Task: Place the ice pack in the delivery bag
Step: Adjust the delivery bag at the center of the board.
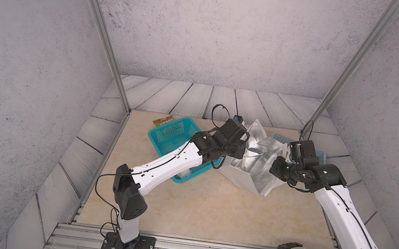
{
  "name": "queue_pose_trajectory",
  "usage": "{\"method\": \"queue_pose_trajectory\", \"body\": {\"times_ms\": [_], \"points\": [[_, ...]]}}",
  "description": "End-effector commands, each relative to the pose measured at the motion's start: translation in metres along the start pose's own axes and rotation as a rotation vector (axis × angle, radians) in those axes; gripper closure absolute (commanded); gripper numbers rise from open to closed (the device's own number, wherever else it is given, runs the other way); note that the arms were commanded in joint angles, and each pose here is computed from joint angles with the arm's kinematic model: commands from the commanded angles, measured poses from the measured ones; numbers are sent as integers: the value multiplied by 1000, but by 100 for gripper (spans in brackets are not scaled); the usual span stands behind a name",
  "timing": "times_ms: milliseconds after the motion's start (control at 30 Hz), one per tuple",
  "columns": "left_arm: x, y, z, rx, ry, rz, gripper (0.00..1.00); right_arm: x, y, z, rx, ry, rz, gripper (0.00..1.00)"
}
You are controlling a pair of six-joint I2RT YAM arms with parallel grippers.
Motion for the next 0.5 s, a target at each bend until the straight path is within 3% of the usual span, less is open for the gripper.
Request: {"method": "queue_pose_trajectory", "body": {"times_ms": [0,167,300,367,467], "points": [[3,-5,6,-60,-16,-12,100,2,2,5,32,-47,33,100],[3,-4,3,-217,51,6,100,9,1,26,24,-117,131,100],[8,0,-1,-451,108,55,94,8,4,42,55,-131,206,100],[12,1,-1,-549,119,91,84,5,-1,46,41,-142,215,100],[18,-1,4,-641,129,94,61,3,-9,52,5,-162,217,100]]}}
Point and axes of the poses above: each gripper's point midway between its finger pads, its own z axis back along the fingers, its own y axis along the line the jaws close on, x = y × z, the point moved 6 cm from there along z, back along the fingers, and after that the axes turned 2 degrees about -z, right-handed, at the moved point
